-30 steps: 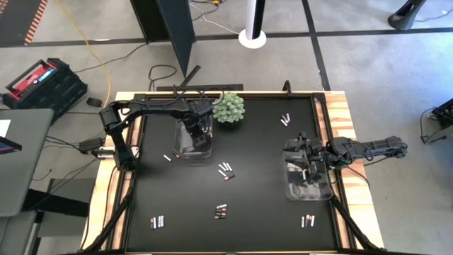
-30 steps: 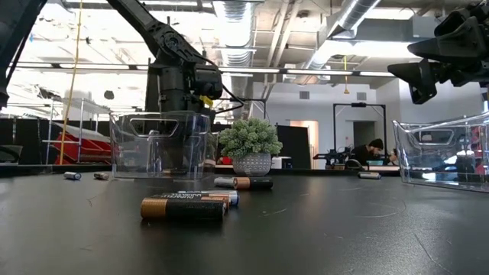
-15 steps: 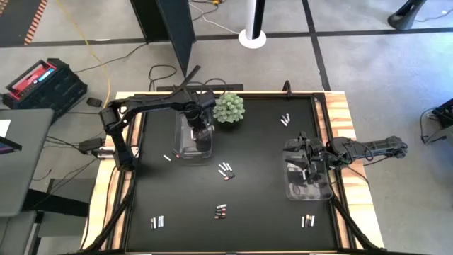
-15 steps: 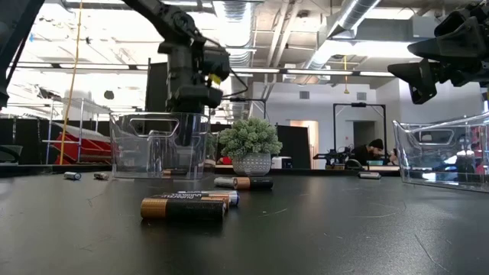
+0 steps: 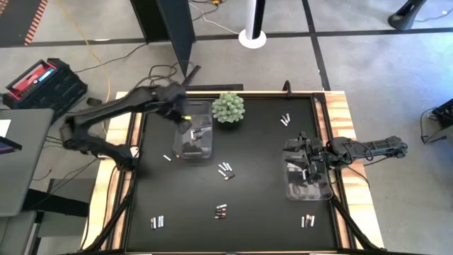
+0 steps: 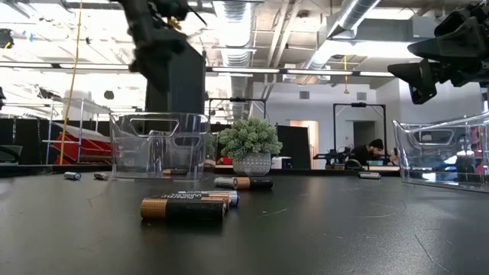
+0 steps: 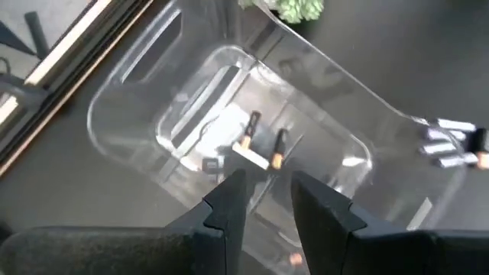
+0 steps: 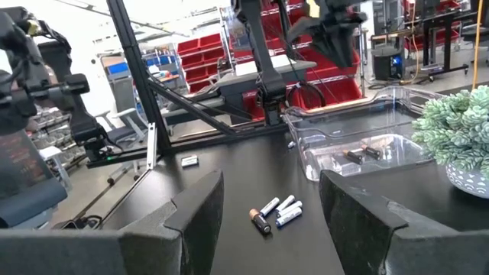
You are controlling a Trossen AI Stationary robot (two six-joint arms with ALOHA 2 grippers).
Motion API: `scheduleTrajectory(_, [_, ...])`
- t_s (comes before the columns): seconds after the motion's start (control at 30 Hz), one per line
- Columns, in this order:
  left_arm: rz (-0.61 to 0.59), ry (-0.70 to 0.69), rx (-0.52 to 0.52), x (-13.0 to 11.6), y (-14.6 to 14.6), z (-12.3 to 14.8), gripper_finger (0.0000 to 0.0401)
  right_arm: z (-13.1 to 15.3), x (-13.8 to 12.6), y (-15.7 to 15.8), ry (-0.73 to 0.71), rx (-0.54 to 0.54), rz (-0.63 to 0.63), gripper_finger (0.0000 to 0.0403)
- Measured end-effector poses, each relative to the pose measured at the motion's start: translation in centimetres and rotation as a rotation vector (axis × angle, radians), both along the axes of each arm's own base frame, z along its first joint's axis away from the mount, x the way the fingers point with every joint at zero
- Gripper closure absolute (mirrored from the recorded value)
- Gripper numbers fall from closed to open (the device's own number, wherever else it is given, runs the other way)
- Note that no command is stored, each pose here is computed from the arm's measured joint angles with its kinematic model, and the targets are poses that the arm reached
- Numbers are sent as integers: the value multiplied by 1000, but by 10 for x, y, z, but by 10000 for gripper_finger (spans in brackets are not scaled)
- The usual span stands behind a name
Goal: Sort batteries
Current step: Put the white-blue battery into the right transparent bin
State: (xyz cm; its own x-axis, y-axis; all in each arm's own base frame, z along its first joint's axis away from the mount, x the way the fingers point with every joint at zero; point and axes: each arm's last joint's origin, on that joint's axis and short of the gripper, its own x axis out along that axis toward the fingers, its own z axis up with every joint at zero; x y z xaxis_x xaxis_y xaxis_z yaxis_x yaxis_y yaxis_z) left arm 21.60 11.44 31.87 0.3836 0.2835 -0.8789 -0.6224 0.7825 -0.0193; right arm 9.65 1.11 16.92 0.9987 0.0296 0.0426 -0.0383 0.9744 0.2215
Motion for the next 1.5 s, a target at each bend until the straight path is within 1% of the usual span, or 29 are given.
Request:
scheduleTrajectory(0.13, [3, -40, 5, -27, -18, 0, 301, 0, 0, 0, 0, 0, 0, 168])
scheduleTrajectory(0.27, [76, -64, -42, -50, -34, -8, 301, 0, 0, 0, 0, 0, 0, 168])
scheduleTrajectory(0.47, [220, 15, -160, -81, -53, -34, 301, 0, 0, 0, 0, 0, 0, 168])
scheduleTrajectory(0.6, [242, 44, -186, -93, -61, -48, 301, 0, 0, 0, 0, 0, 0, 168])
scheduleTrajectory(0.83, [241, 69, -216, -96, -63, -64, 301, 0, 0, 0, 0, 0, 0, 168])
scheduleTrajectory(0.9, [237, 60, -212, -94, -62, -68, 301, 0, 0, 0, 0, 0, 0, 168])
scheduleTrajectory(1.0, [205, 65, -175, -92, -61, -72, 296, 0, 0, 0, 0, 0, 0, 168])
scheduleTrajectory(1.1, [172, 60, -156, -89, -60, -77, 281, 0, 0, 0, 0, 0, 0, 168])
scheduleTrajectory(1.23, [107, 35, -115, -85, -58, -78, 248, 0, 0, 0, 0, 0, 0, 168])
scheduleTrajectory(1.33, [74, 36, -59, -84, -56, -77, 225, 0, 0, 0, 0, 0, 0, 168])
scheduleTrajectory(1.4, [62, 47, -32, -84, -56, -77, 216, 0, 0, 0, 0, 0, 0, 168])
scheduleTrajectory(1.5, [1, 62, -3, -83, -55, -76, 212, 0, 0, 0, 0, 0, 0, 168])
